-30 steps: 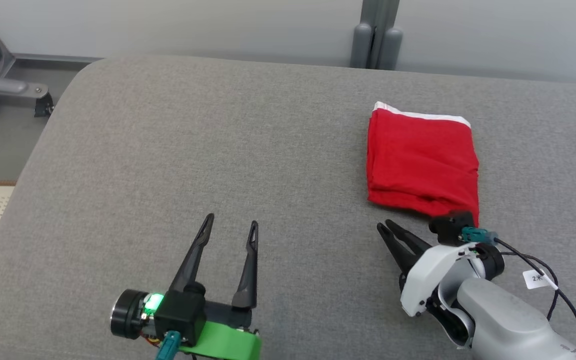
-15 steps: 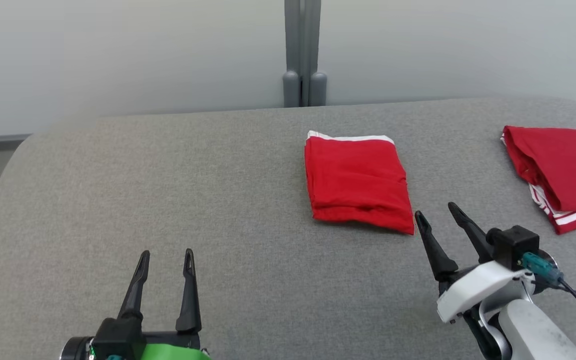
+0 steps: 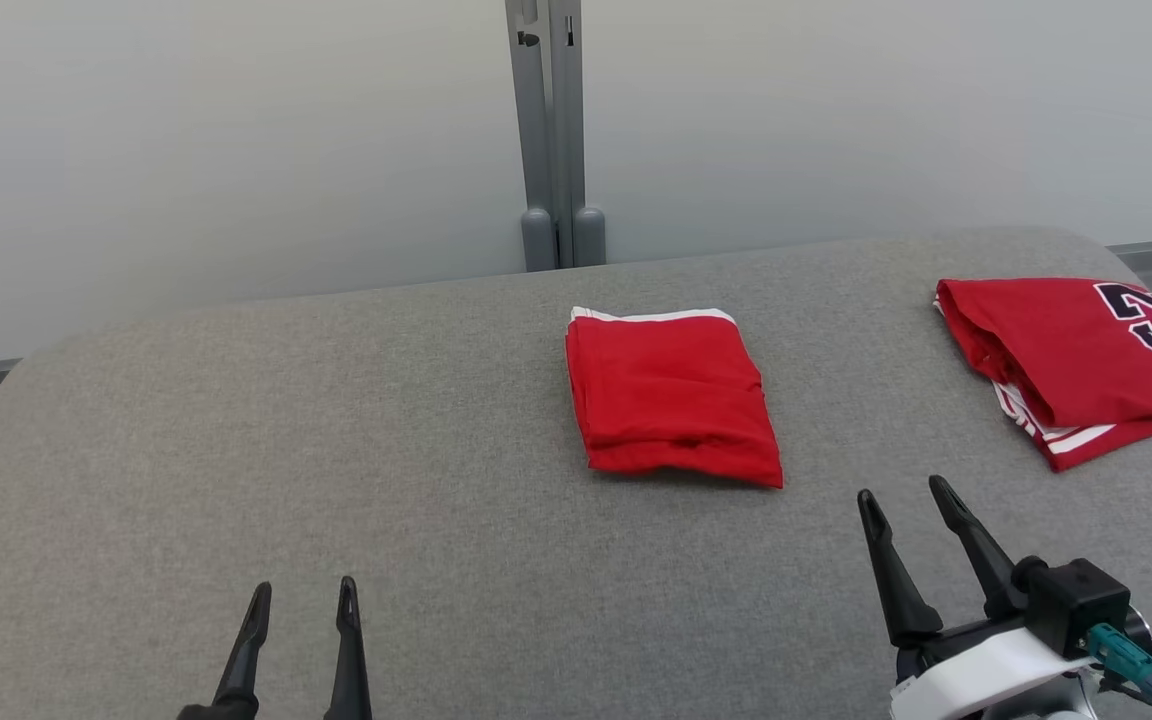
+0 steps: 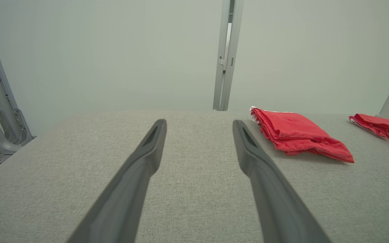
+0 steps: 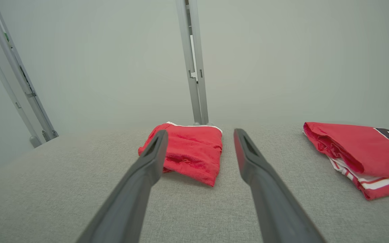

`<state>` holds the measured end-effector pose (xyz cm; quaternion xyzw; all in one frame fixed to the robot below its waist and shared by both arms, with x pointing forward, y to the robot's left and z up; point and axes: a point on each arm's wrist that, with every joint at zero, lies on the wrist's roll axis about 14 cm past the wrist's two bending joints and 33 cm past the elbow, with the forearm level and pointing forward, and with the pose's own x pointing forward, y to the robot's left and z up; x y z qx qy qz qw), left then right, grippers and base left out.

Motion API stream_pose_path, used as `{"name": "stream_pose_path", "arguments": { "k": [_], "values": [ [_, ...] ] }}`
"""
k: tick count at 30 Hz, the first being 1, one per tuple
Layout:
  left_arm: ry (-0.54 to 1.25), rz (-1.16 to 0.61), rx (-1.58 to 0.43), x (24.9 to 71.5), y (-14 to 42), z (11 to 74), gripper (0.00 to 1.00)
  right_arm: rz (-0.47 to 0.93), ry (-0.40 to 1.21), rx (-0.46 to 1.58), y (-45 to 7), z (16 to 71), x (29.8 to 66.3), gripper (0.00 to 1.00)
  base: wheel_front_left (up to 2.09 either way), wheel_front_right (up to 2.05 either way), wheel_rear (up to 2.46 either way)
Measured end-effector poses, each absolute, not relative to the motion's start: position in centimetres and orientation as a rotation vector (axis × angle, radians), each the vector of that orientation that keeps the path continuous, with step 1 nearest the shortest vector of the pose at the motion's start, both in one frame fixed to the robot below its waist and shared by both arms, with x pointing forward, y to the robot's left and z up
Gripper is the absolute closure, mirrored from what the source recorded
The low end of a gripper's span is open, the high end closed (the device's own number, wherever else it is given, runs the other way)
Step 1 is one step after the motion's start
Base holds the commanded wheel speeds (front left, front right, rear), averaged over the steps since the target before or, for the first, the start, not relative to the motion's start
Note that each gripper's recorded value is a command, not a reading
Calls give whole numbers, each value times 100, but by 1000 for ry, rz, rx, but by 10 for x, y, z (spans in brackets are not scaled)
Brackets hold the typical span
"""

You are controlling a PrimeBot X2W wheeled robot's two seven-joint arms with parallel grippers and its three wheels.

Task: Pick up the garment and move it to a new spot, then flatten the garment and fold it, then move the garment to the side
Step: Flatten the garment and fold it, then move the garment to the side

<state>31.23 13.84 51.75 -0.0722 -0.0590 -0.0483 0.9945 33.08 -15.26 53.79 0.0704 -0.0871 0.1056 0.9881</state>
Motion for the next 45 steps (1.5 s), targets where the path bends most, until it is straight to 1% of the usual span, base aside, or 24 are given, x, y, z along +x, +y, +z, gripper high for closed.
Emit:
{"name": "stream_pose_path", "arguments": {
  "k": [7,45],
  "values": [
    [-92,-99,-127,309,139,509,0,181,-174,147,-158,536,326,0,0,0,0],
    [-82,-96,-103,307,136,505,0,193,-131,146,-154,523,331,0,0,0,0]
  ]
}}
